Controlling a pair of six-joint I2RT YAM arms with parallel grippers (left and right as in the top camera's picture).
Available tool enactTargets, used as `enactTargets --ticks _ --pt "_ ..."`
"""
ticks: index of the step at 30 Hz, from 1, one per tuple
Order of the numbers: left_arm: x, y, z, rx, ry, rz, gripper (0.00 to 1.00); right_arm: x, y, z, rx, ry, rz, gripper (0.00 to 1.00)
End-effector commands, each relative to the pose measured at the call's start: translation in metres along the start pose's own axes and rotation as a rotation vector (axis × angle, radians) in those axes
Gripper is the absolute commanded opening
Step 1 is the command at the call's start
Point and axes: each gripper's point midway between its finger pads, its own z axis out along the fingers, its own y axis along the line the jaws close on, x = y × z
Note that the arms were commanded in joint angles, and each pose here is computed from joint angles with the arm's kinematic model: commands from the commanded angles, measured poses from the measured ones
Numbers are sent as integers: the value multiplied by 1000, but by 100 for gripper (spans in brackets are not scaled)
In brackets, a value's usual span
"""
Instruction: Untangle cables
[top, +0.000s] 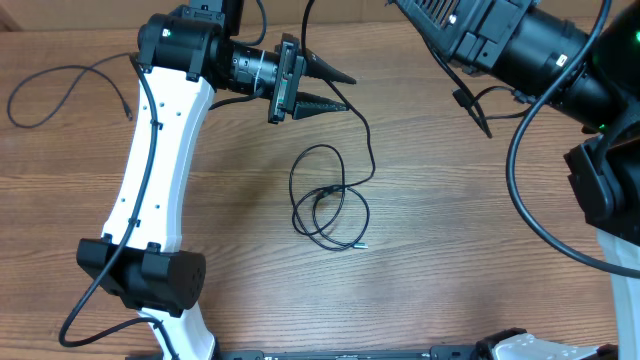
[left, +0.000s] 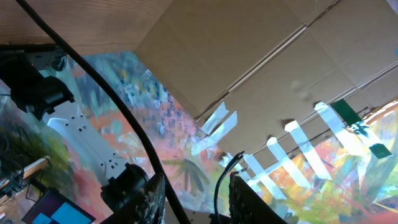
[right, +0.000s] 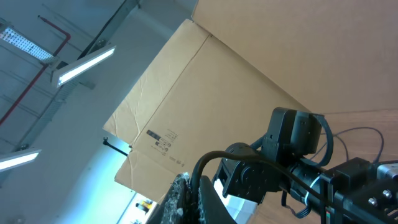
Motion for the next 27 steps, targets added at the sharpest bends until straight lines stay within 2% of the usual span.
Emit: enactTargets --ticks 1,3,5,14,17,23,27 --pt "-1 1 1 -4 -10 1 34 1 13 -4 -27 -3 -16 4" --pt "1 0 1 -1 2 2 36 1 13 -4 -27 -3 -16 4" --pt "11 -4 0 20 62 10 47 1 13 -4 -27 -2 -16 4" --pt "27 -1 17 -2 129 17 45 0 12 -4 -24 -6 -15 4" --pt "27 -1 17 -4 128 11 39 0 12 -4 -24 -5 -15 4" --pt "27 -1 17 -3 128 10 14 2 13 -4 -30 5 -15 4" --pt "27 -1 17 -3 128 8 6 3 10 -4 -21 10 -7 4"
